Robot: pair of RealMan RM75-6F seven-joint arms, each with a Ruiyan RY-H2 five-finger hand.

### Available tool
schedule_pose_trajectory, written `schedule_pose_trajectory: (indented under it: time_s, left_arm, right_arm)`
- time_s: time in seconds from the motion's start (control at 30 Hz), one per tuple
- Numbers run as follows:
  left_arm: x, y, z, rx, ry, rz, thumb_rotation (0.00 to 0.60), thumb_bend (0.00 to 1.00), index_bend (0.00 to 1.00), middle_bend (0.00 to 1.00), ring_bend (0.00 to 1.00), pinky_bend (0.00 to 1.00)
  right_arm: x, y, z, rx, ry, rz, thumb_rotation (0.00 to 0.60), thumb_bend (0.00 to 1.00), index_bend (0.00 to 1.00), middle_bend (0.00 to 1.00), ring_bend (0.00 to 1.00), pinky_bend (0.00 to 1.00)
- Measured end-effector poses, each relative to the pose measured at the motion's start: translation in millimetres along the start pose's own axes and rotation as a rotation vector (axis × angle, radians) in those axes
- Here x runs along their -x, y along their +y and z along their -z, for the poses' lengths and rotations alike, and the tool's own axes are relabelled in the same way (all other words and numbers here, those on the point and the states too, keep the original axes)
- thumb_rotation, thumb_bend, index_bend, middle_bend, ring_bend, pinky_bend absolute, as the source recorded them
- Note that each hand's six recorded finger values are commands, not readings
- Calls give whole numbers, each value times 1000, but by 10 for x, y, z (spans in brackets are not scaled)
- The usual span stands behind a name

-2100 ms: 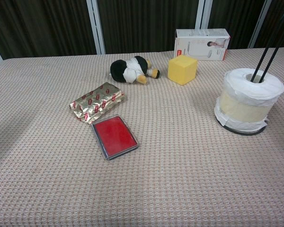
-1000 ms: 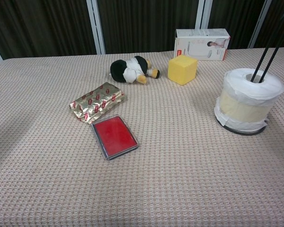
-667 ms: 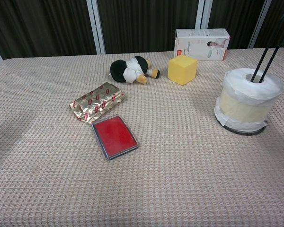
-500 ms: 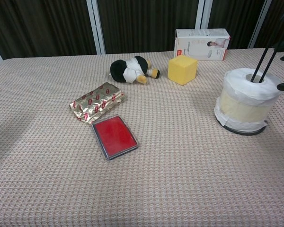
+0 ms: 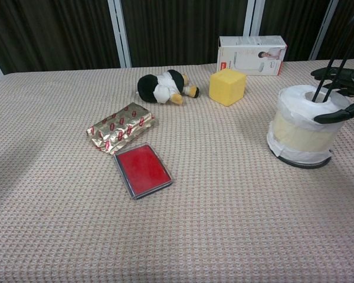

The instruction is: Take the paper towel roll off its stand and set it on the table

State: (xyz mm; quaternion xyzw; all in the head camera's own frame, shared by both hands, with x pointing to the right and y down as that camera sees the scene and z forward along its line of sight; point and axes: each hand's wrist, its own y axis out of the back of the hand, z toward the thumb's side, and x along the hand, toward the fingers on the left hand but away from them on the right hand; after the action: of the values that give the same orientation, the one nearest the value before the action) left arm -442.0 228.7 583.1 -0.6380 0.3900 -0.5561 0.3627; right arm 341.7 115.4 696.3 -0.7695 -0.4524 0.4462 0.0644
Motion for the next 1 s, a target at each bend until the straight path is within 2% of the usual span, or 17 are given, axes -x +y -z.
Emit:
schedule_pose_trajectory:
  time_s: [0.2, 0.3, 0.4, 0.5, 0.6, 0.73, 0.8, 0.87, 0.9, 1.0]
  left_arm:
    - [25, 9, 6, 0, 0, 0, 600, 373, 244, 180, 185, 457]
    - [132, 43, 38, 2, -1, -2, 600, 373, 244, 183, 189, 456]
    - [161, 56, 54, 5, -2, -1, 600, 373, 244, 185, 193, 457]
    - [170, 65, 64, 8, -1, -2, 600, 373, 245, 186, 194, 457]
    - [175, 68, 67, 9, -1, -1, 600, 373, 245, 187, 195, 457]
    - [181, 70, 63, 8, -3, 0, 600, 373, 245, 189, 200, 457]
    - [163, 49, 43, 7, -8, 4, 600, 373, 245, 189, 200, 457]
    - [151, 40, 33, 7, -9, 4, 600, 373, 246, 189, 200, 457]
    - [150, 40, 31, 7, -9, 4, 600, 373, 246, 190, 200, 457]
    - [150, 49, 35, 7, -8, 3, 600, 373, 245, 190, 201, 456]
  right_arm:
    - [36, -58, -50, 38, 19, -9, 600, 0, 0, 0, 0, 84]
    - [59, -105, -84, 80, 43, -8, 600, 0, 0, 6, 2, 137]
    - [87, -120, -93, 101, 74, 17, 600, 0, 0, 96, 73, 221]
    - [106, -130, -79, 109, 94, 43, 600, 0, 7, 145, 122, 254]
    - [114, -157, -33, 104, 92, 41, 600, 0, 4, 148, 123, 257]
    - [103, -205, 23, 96, 69, 4, 600, 4, 0, 149, 124, 259]
    - [100, -203, 37, 92, 65, -1, 600, 21, 2, 157, 144, 286]
    - [105, -192, 40, 86, 67, 11, 600, 51, 46, 207, 214, 370]
    - [109, -185, 40, 83, 69, 21, 600, 71, 102, 251, 269, 431]
    - [117, -151, 33, 81, 80, 62, 600, 154, 362, 399, 439, 613]
